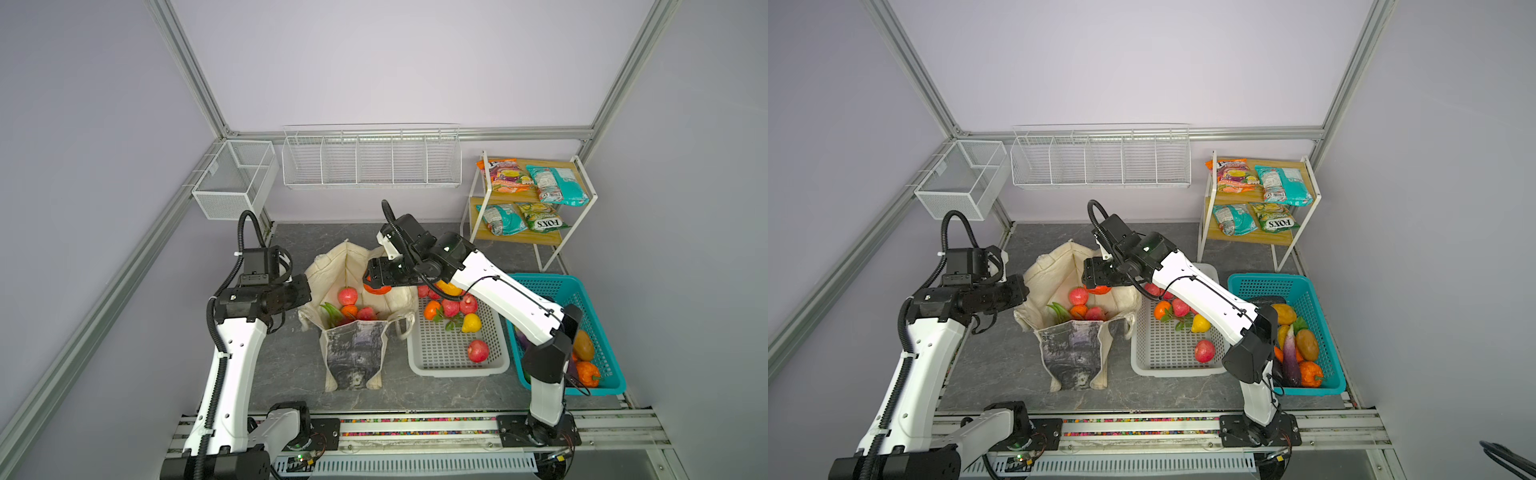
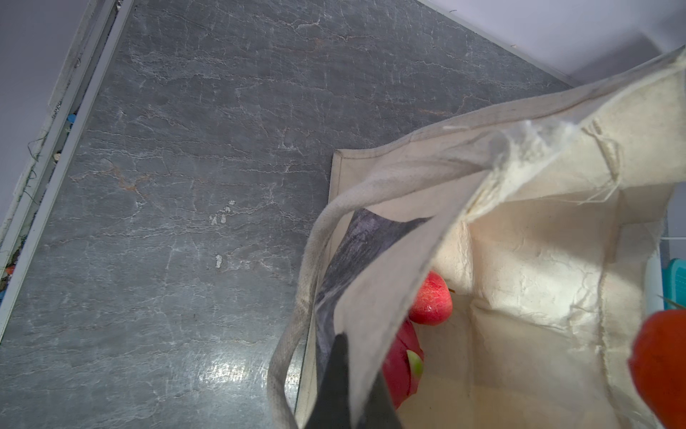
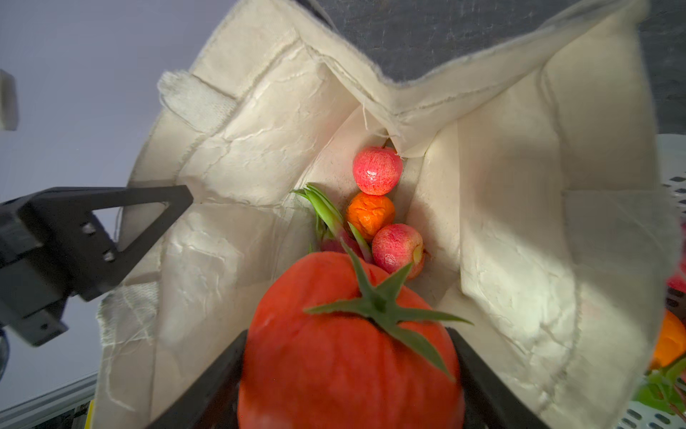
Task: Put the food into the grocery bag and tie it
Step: 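Lift the red tomato with the right gripper and carry it over the tote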
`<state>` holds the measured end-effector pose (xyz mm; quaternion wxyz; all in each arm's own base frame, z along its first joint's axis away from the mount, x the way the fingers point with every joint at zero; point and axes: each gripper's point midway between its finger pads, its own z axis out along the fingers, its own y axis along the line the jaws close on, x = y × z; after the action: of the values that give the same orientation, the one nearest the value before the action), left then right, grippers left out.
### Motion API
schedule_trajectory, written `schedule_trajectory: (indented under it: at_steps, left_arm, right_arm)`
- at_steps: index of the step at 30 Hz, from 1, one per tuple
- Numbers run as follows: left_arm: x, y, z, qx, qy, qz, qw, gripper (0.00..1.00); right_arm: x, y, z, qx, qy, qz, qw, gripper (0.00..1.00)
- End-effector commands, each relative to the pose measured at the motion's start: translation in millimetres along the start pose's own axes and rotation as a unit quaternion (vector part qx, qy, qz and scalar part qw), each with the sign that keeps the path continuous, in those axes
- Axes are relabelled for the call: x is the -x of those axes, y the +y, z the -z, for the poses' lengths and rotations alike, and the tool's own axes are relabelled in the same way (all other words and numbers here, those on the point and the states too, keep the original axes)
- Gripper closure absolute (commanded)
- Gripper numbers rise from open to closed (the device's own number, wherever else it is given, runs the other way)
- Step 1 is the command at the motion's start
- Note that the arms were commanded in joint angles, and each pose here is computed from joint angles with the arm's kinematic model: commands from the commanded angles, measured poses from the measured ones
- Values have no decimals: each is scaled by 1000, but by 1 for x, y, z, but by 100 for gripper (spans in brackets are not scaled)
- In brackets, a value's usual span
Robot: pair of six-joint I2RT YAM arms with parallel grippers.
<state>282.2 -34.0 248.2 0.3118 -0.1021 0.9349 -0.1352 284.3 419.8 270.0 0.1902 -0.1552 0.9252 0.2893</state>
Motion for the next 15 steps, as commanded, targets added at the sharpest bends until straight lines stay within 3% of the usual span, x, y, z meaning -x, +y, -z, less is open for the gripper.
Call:
schedule_trajectory:
  at_steps: [1,15]
  left_arm:
    - [7,-6,12,-13,-18,1,1000,100]
    - [8,-8,15,-17,-21,-1,1000,100]
  right_arm:
    - [1,12,-14,24,5,12,1000,36]
    - [-23,8,-74,2,50,29,998,17]
